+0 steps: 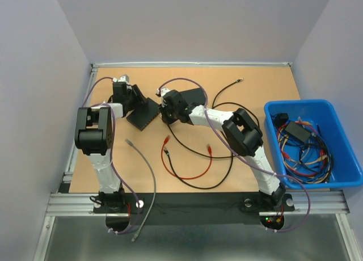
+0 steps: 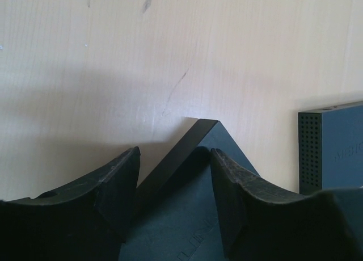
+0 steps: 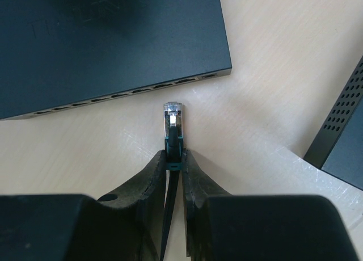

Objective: Insert the plug into the switch port

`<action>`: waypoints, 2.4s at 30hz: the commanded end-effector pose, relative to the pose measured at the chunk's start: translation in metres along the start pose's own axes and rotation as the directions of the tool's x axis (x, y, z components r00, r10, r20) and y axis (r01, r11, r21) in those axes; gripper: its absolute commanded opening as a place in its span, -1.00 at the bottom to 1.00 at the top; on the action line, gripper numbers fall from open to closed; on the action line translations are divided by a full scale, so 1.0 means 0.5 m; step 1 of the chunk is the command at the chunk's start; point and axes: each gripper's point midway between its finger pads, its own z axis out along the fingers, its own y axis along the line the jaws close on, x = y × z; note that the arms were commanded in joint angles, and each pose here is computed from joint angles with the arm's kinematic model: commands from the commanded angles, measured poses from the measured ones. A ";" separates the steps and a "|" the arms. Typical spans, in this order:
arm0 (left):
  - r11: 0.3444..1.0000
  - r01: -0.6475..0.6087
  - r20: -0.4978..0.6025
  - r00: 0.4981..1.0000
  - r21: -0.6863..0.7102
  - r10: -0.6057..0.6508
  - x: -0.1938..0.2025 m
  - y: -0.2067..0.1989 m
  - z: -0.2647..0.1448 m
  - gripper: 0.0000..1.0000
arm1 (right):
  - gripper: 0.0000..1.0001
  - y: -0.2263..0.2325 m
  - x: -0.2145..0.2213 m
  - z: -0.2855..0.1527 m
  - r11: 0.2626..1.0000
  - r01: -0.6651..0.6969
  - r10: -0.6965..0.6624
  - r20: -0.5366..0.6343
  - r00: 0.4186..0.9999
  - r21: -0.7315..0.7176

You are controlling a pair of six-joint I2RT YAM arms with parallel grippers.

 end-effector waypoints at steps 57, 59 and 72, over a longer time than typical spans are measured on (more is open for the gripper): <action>0.979 -0.156 -0.062 0.984 0.130 0.165 0.036 -0.076 0.008 0.13 | -0.99 0.049 -0.104 0.012 1.000 0.004 -0.001 0.091 0.996 -0.026; 0.979 -0.156 -0.061 0.984 0.129 0.165 0.035 -0.076 0.008 0.13 | -0.99 0.049 -0.107 0.009 1.000 0.004 -0.002 0.093 0.996 -0.022; 0.982 -0.153 -0.070 0.984 0.114 0.162 0.038 -0.070 0.010 0.13 | -0.99 0.038 -0.110 0.004 1.000 0.000 -0.002 0.090 0.996 0.016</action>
